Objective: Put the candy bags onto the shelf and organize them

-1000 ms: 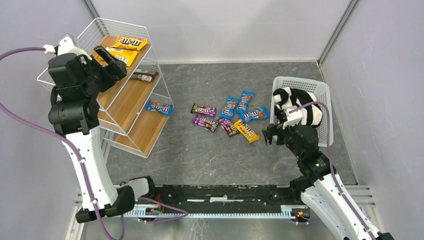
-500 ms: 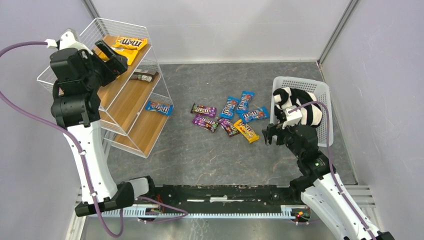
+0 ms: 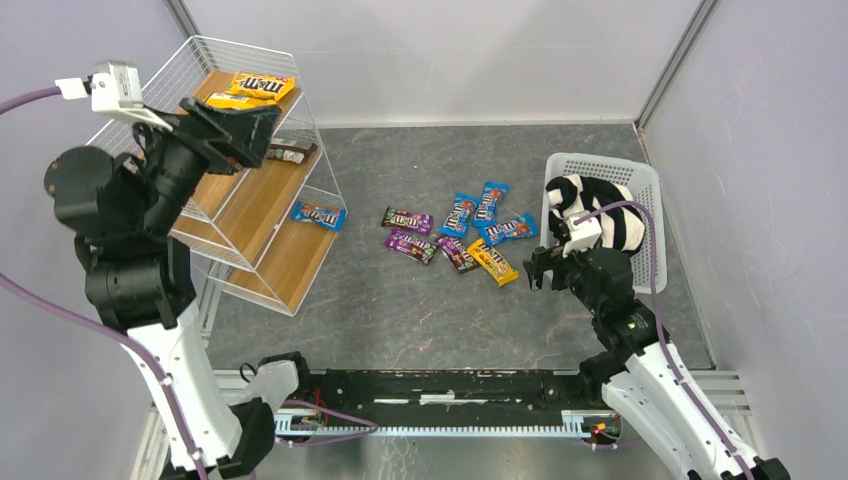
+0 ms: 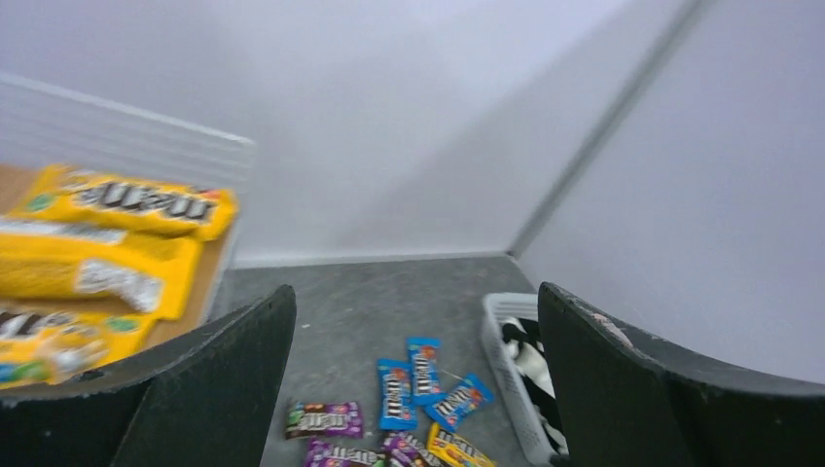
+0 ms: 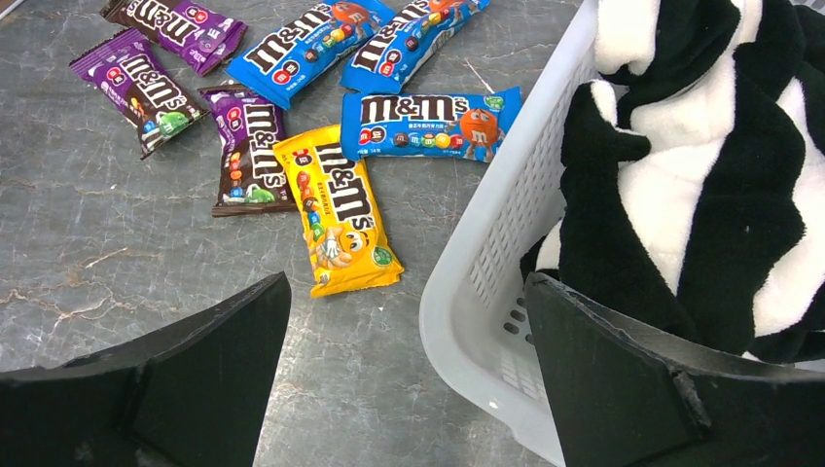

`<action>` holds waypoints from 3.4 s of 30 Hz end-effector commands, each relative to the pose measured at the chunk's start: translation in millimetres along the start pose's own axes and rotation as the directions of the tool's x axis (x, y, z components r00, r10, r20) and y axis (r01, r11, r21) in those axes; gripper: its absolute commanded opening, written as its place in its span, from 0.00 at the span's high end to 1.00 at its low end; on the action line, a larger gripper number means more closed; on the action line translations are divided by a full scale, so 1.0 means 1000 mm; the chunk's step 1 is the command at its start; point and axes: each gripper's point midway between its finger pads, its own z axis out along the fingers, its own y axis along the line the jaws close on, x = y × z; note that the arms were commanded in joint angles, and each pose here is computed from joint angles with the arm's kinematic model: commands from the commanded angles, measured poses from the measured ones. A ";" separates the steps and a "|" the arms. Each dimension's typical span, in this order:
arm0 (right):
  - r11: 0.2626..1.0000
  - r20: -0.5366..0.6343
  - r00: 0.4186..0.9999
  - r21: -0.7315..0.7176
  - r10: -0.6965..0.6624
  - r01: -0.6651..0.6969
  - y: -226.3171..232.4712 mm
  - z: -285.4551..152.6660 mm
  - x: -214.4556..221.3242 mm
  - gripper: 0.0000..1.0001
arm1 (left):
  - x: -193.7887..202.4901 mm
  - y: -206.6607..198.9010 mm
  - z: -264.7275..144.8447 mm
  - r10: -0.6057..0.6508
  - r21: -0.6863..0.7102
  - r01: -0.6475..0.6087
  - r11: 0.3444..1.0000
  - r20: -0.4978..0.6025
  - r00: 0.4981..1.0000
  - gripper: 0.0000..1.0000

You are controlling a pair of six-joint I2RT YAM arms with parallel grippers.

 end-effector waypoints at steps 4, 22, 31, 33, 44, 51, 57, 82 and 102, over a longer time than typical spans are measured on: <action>1.000 0.038 0.999 0.005 0.000 0.000 0.000 0.000 -0.013 0.02 | 0.035 -0.050 0.011 -0.034 0.315 0.064 0.947 -0.098 0.995 0.00; 0.999 0.005 1.000 0.038 -0.002 0.002 -0.006 0.002 -0.007 0.02 | 0.348 -0.128 -0.019 0.115 0.042 -0.107 0.993 -0.403 0.908 0.00; 0.999 0.021 1.000 0.043 0.000 -0.001 -0.007 0.000 -0.010 0.02 | 0.473 -0.137 -0.022 -0.097 -0.162 0.009 0.987 -0.544 0.833 0.01; 0.999 0.018 1.000 0.045 0.004 -0.004 -0.007 0.001 -0.010 0.02 | 0.486 -0.147 -0.021 -0.166 -0.168 0.085 0.982 -0.559 0.813 0.03; 0.998 0.016 1.000 0.057 0.006 -0.007 -0.009 -0.001 -0.011 0.02 | 0.542 -0.178 -0.003 -0.615 -0.317 0.542 0.778 -0.560 0.555 0.28; 0.997 0.058 0.998 0.076 0.005 -0.010 -0.012 -0.007 -0.018 0.02 | 0.578 -0.181 0.017 -0.689 -0.375 0.585 0.719 -0.494 0.530 0.31; 0.997 0.068 0.998 0.073 0.005 -0.010 -0.012 -0.008 -0.020 0.02 | 0.613 -0.167 0.028 -0.693 -0.425 0.547 0.721 -0.465 0.552 0.36; 0.999 0.076 0.997 0.049 0.007 -0.011 -0.007 -0.008 -0.020 0.02 | 0.633 -0.150 0.057 -0.673 -0.426 0.522 0.739 -0.433 0.599 0.63; 0.999 0.080 0.997 0.045 0.008 -0.011 -0.007 -0.009 -0.021 0.02 | 0.541 -0.163 0.022 -0.451 -0.242 0.390 0.888 -0.620 0.642 0.98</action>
